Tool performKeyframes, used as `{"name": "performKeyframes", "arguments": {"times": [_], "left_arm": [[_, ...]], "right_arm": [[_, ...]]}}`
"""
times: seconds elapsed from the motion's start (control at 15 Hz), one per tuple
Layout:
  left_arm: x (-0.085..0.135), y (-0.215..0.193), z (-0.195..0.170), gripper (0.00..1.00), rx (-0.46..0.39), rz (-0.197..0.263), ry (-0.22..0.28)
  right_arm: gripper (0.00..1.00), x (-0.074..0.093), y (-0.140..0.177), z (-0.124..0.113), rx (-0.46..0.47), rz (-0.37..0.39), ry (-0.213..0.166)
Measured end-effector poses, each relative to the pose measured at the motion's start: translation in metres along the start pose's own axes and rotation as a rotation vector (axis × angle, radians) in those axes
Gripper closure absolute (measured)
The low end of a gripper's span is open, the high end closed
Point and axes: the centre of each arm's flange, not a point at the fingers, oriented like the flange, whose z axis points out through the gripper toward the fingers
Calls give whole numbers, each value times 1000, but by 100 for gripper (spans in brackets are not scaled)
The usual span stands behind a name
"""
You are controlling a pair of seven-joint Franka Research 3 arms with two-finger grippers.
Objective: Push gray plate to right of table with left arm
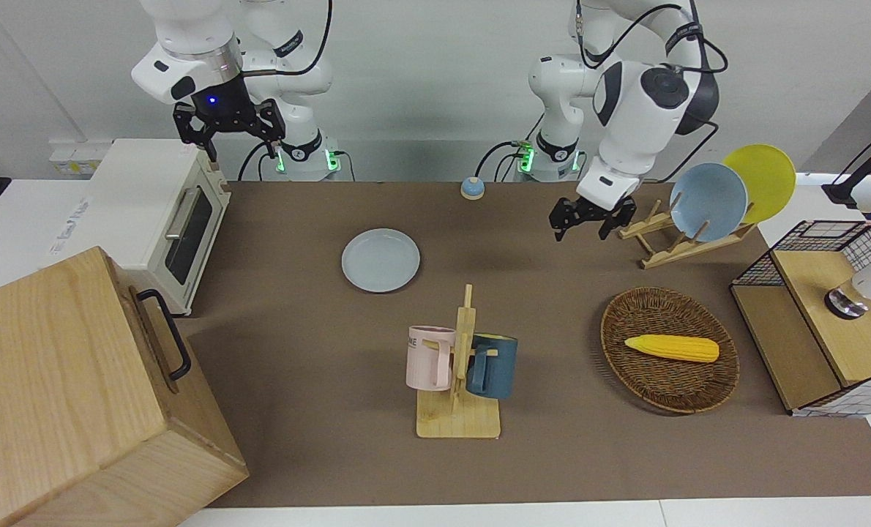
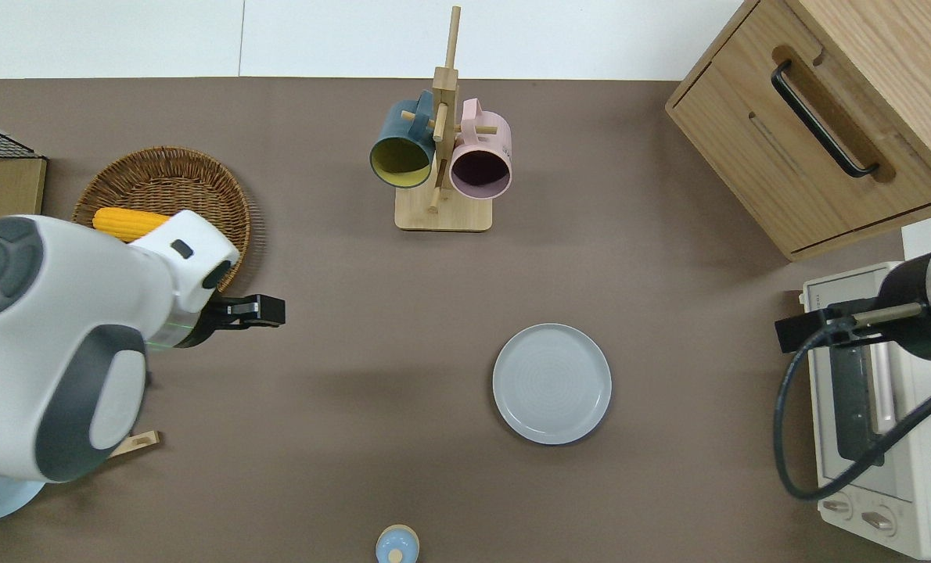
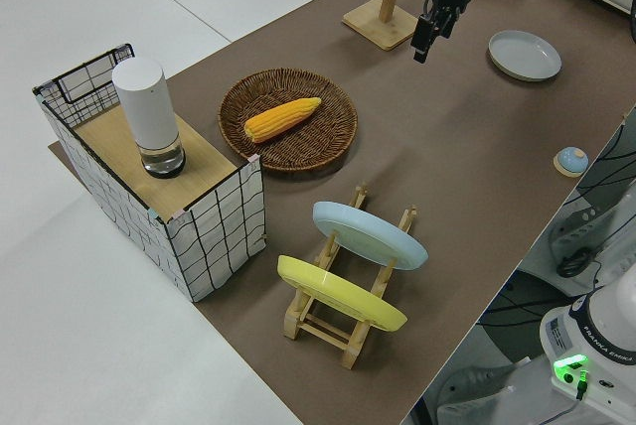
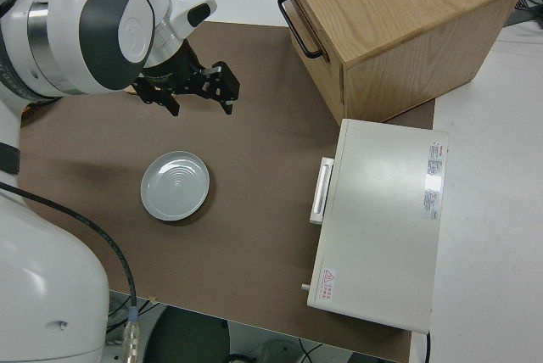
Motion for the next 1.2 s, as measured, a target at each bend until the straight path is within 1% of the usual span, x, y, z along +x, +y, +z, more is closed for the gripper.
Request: {"name": "performKeyframes", "arguments": {"times": [0.13, 0.2, 0.4, 0.53, 0.67, 0.87, 1.2], "left_arm": [[1, -24, -33, 0, 3, -12, -8], [0, -29, -48, 0, 3, -15, -8], [-6, -30, -94, 0, 10, -12, 7], [-9, -35, -119, 0, 20, -18, 9], [-12, -47, -131, 0, 22, -38, -1], [-11, -66, -141, 0, 18, -71, 6], [-13, -64, -144, 0, 18, -69, 11]], "right_arm": [[0, 0, 0, 0, 0, 0, 0], [0, 0, 0, 0, 0, 0, 0], [0, 0, 0, 0, 0, 0, 0], [0, 0, 0, 0, 0, 0, 0], [0, 0, 0, 0, 0, 0, 0], [0, 0, 0, 0, 0, 0, 0], [0, 0, 0, 0, 0, 0, 0]]}}
